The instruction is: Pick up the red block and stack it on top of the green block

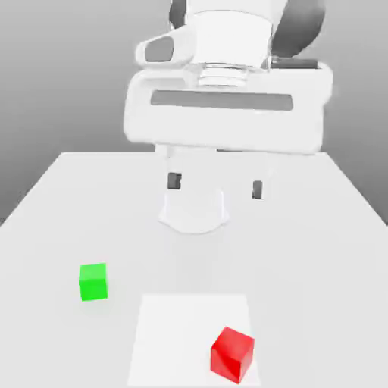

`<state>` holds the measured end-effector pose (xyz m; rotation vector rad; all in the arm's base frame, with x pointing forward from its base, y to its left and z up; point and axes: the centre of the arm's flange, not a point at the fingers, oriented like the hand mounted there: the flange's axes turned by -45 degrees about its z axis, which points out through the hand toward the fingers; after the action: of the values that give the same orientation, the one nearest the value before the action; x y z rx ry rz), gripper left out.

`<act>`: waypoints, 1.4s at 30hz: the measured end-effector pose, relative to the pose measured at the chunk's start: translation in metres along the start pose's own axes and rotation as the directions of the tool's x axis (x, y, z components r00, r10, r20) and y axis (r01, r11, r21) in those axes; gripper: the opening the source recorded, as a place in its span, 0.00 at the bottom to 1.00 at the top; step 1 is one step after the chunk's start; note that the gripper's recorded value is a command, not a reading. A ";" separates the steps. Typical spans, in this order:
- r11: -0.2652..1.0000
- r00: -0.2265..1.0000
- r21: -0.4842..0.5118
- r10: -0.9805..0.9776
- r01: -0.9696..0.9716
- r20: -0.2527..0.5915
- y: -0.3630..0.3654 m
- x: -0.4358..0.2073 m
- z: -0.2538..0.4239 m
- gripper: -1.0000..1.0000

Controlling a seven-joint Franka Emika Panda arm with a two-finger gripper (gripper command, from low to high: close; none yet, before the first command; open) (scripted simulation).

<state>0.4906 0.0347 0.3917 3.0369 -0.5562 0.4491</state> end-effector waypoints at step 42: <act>0.509 0.496 -0.259 0.860 -0.821 0.119 0.298 -0.156 0.118 0.00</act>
<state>0.2793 -0.1995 0.2257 2.4080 -2.0173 0.0022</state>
